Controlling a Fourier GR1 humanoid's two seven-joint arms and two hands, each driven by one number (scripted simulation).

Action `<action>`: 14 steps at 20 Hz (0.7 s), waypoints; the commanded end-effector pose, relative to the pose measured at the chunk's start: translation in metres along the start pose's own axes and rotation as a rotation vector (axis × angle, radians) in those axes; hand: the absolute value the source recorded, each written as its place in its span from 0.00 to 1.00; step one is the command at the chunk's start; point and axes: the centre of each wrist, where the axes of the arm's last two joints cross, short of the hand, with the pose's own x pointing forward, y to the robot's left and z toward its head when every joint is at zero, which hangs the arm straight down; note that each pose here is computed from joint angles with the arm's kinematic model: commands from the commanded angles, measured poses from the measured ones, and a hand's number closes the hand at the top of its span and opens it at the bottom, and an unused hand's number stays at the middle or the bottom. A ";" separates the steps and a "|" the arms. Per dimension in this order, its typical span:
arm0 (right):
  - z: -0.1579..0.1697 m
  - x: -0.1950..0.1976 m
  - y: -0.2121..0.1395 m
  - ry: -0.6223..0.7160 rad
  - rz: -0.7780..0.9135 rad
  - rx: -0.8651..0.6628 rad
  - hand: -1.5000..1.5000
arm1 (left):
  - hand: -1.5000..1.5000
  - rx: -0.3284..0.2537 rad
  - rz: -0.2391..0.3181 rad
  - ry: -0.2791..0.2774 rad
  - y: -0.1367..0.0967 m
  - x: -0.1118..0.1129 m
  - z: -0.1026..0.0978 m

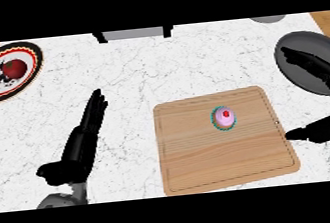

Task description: Pick the cupcake from the cutting board and place it in the pan

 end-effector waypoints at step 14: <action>-0.075 0.037 0.083 0.275 0.531 0.455 0.00 | 0.50 -0.016 0.005 -0.002 -0.011 -0.006 0.005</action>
